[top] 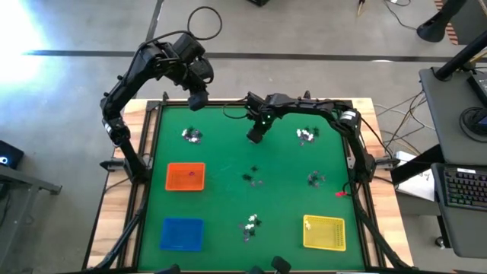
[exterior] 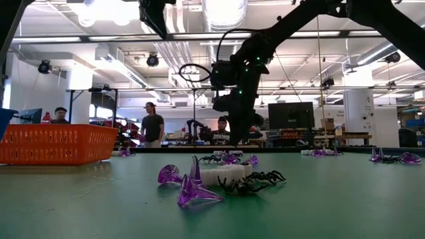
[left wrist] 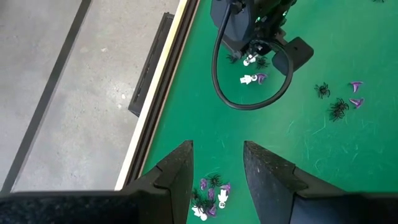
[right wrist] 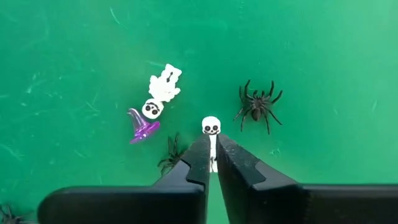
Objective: Sort Halloween decoration
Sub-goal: Put the white skeleton toy into the yellow bin
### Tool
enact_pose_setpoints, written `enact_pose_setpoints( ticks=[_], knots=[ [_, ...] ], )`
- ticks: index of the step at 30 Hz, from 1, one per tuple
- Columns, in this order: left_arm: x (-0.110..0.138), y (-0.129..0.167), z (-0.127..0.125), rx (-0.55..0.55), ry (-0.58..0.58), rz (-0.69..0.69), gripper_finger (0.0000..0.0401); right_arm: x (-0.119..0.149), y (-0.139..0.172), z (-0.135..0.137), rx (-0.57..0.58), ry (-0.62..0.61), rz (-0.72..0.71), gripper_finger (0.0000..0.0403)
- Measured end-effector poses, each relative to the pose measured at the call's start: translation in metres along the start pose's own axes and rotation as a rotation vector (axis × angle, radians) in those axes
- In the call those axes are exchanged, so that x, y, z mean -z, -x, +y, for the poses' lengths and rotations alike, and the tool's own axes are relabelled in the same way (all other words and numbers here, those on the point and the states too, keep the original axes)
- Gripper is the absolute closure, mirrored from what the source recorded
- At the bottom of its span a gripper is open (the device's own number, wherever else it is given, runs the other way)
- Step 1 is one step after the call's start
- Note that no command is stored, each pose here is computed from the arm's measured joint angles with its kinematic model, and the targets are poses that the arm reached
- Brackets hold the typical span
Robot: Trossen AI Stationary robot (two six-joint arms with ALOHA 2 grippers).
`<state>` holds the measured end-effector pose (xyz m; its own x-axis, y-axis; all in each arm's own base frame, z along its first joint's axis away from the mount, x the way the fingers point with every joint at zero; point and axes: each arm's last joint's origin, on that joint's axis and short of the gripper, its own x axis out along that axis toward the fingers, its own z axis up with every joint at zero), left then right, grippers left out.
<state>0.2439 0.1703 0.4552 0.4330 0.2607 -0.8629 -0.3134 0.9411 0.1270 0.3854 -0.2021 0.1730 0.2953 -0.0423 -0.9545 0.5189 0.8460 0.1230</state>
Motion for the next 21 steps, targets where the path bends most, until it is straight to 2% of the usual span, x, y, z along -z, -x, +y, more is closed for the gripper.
enact_pose_setpoints(
  ticks=[11, 21],
  knots=[
    [0.0000, 0.0000, 0.0000, 0.000, 0.000, 0.000, 0.0278, 0.0029, -0.0003, -0.0011, 0.002, 0.020, 0.027, 0.0283],
    [0.0000, 0.0000, 0.0000, 0.000, 0.000, 0.000, 0.0278, 0.0078, -0.0087, -0.0024, 0.001, -0.002, 0.026, 0.0273]
  ],
)
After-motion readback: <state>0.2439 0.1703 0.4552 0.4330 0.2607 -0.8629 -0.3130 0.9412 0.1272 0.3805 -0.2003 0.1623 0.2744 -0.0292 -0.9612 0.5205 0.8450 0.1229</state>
